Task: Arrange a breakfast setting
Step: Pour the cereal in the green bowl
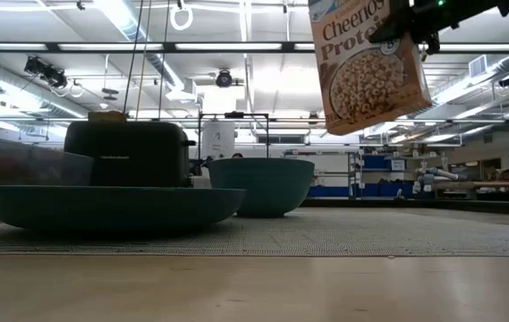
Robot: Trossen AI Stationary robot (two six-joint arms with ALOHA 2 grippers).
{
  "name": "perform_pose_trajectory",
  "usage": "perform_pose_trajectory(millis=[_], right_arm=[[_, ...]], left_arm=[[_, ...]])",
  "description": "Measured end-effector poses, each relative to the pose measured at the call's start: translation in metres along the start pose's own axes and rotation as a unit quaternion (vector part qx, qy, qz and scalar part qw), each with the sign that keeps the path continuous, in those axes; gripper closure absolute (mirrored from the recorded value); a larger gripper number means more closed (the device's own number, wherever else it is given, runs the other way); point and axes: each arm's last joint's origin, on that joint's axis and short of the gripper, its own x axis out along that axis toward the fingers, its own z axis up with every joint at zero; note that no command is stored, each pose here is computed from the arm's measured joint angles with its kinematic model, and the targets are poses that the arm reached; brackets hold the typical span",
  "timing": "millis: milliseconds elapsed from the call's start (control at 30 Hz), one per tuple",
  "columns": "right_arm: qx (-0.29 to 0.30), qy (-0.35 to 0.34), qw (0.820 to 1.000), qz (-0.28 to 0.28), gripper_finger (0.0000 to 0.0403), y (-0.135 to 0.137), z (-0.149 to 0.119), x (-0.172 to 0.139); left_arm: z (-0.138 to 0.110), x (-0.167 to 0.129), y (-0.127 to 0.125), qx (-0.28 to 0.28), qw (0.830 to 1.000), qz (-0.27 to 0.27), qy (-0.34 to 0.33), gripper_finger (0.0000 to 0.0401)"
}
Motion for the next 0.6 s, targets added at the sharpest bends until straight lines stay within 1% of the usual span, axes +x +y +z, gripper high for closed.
perform_pose_trajectory(millis=[133,200,300,367,467,533,600], right_arm=[[0.015,-0.017,1.0,0.001,0.0225,0.0,0.001,-0.001],[0.022,-0.028,0.999,0.0,0.0225,0.0,0.003,-0.001],[0.02,-0.03,0.999,-0.012,0.0225,-0.003,0.003,0.001],[0.024,-0.025,0.999,-0.02,0.0225,-0.004,-0.003,0.003],[0.022,-0.02,0.999,-0.017,0.0225,-0.005,-0.013,0.006],[0.025,-0.033,0.999,-0.013,0.0225,-0.005,-0.015,0.007],[0.013,-0.044,0.999,-0.012,0.0225,-0.005,-0.019,0.008]], left_arm=[[0.0,0.0,0.0,0.029,1.0,-0.001,0.0,0.0087],[-0.004,0.0,0.0,0.032,0.999,-0.003,-0.001,0.0087],[-0.022,-0.001,0.003,0.028,1.0,-0.004,0.003,0.0087],[-0.034,-0.005,0.004,0.021,0.999,-0.012,-0.021,0.0087],[-0.05,-0.012,0.005,0.026,0.997,-0.028,-0.06,0.0087],[-0.062,-0.015,0.006,0.025,0.997,-0.035,-0.066,0.0087],[-0.07,-0.018,0.006,0.022,0.997,-0.04,-0.069,0.0087]])
